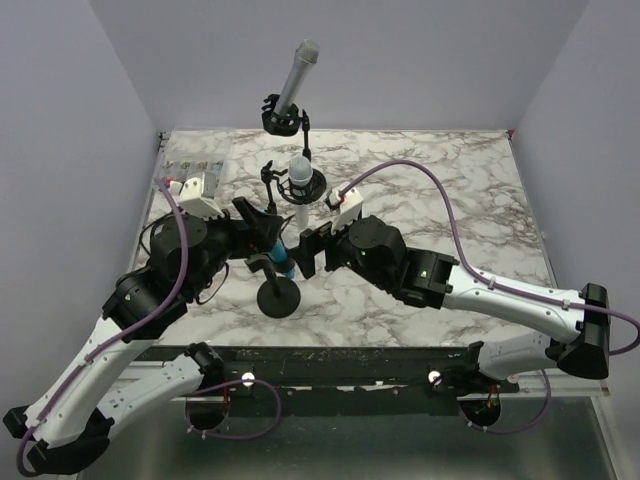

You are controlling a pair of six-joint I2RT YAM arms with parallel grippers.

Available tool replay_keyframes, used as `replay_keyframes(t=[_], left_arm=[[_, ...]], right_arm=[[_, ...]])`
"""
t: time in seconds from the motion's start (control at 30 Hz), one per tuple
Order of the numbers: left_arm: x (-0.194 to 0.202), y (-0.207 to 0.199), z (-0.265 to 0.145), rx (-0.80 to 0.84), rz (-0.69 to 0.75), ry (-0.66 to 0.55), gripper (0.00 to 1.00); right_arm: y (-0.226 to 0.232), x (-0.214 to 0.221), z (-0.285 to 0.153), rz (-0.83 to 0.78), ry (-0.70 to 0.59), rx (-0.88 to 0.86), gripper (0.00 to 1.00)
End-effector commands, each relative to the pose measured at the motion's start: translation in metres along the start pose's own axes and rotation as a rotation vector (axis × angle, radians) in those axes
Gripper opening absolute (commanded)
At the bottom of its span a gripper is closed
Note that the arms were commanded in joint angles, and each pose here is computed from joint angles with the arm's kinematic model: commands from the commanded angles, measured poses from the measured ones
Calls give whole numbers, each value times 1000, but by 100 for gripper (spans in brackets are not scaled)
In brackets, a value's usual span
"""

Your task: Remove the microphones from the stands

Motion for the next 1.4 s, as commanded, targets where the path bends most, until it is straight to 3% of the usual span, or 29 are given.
replay_keyframes(t=[0.0, 0.1, 0.4, 0.63, 1.0, 1.2, 1.37], left_arm=[[-21, -19, -10, 112, -20, -89, 92], [-16, -24, -13, 153, 9, -68, 99], [-4, -21, -41, 248, 176, -68, 99], [13, 27, -59, 80, 250, -65, 98], [33, 80, -77, -116, 147, -168, 98], [41, 77, -79, -59, 142, -215, 98], [52, 71, -73, -14, 137, -184, 98]], right_arm=[[20, -4, -8, 15, 3, -121, 100], [31, -6, -12, 40, -2, -181, 100], [53, -7, -18, 72, -45, -171, 100], [51, -11, -9, 87, -155, 43, 99], [56, -15, 14, 2, -256, 204, 95], [66, -15, 26, -44, -283, 227, 84], [73, -9, 27, -96, -309, 242, 73]])
Point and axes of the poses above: each gripper's point midway between its finger pads, its own z axis out along the fingers, its own y axis along the line the jaws close on, x = y × z, the point moved 1 cm from there along -z, back along the fingers, and after that the axes turned 14 degrees about z, right-handed, at the moved point
